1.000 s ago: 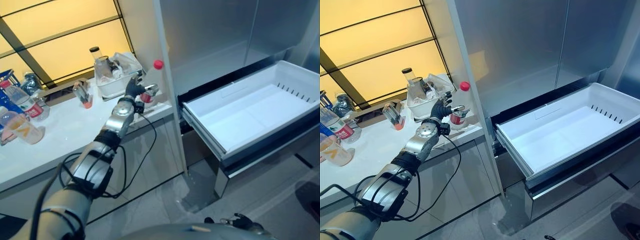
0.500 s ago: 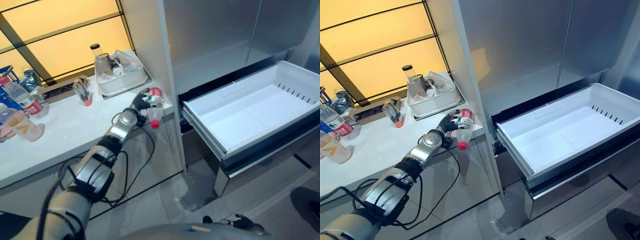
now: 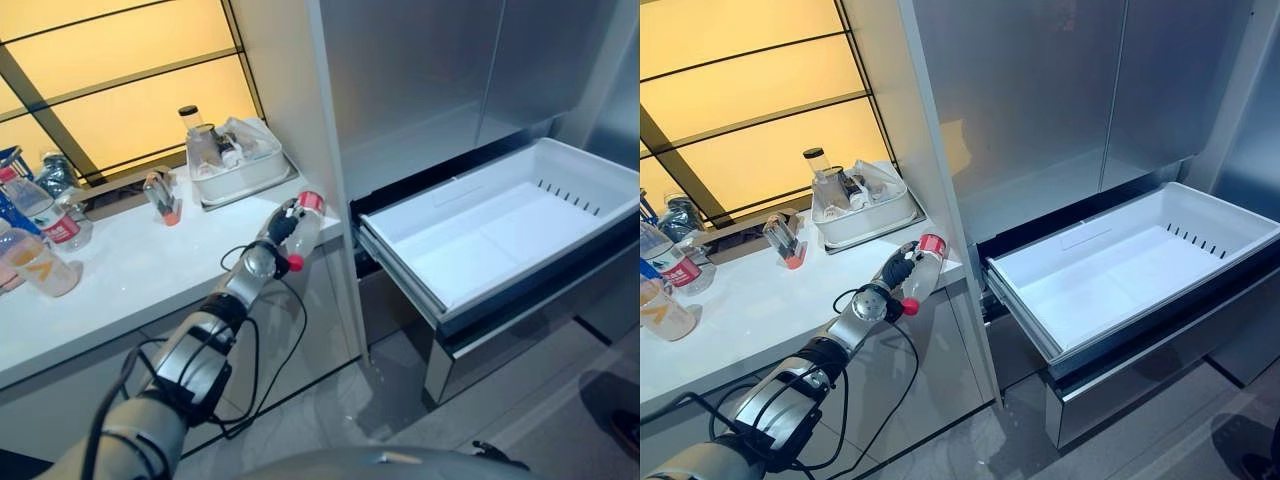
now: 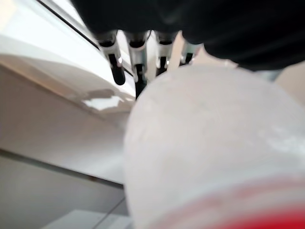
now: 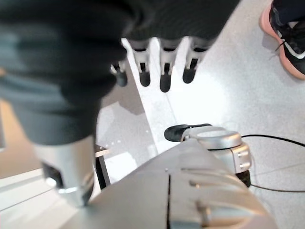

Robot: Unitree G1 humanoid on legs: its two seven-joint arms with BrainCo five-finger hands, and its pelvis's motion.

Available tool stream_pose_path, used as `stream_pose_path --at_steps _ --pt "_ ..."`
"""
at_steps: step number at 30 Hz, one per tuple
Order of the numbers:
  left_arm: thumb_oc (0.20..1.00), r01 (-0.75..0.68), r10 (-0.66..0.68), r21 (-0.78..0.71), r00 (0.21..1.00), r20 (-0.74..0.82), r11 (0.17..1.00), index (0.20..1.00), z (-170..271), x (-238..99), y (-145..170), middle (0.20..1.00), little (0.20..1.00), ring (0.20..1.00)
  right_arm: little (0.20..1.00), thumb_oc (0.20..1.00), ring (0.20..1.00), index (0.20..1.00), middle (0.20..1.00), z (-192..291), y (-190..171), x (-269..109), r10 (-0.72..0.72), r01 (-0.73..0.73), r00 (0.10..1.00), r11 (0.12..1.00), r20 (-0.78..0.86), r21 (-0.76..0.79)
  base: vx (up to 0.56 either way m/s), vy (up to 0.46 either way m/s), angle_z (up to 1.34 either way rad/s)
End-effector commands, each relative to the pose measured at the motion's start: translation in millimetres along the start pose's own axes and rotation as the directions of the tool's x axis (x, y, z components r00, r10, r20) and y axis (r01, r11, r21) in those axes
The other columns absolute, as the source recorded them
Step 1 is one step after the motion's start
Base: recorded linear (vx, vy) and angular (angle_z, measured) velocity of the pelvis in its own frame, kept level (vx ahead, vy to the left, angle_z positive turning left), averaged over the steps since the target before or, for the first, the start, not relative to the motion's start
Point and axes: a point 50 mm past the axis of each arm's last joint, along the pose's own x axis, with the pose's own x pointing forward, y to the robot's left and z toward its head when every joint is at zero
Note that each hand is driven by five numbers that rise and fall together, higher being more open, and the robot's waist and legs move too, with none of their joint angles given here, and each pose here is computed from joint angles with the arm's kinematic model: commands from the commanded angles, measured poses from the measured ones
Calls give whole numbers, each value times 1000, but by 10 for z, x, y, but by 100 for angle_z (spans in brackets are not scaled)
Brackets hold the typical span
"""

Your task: Take the drinks into the refrigerator

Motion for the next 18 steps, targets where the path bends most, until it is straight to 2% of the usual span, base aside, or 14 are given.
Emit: stream_pose_path --at_steps 1,18 --pt "200 59 -54 31 990 -133 998 200 -265 -44 -73 200 200 200 1000 1000 1000 1000 1000 -129 136 -14 33 -34 998 999 -56 -8 0 0 0" --pt "200 6 -11 -33 991 -134 999 200 -263 -32 30 200 200 200 1000 1000 1000 1000 1000 -99 156 -10 37 -37 998 999 -45 -3 0 0 0"
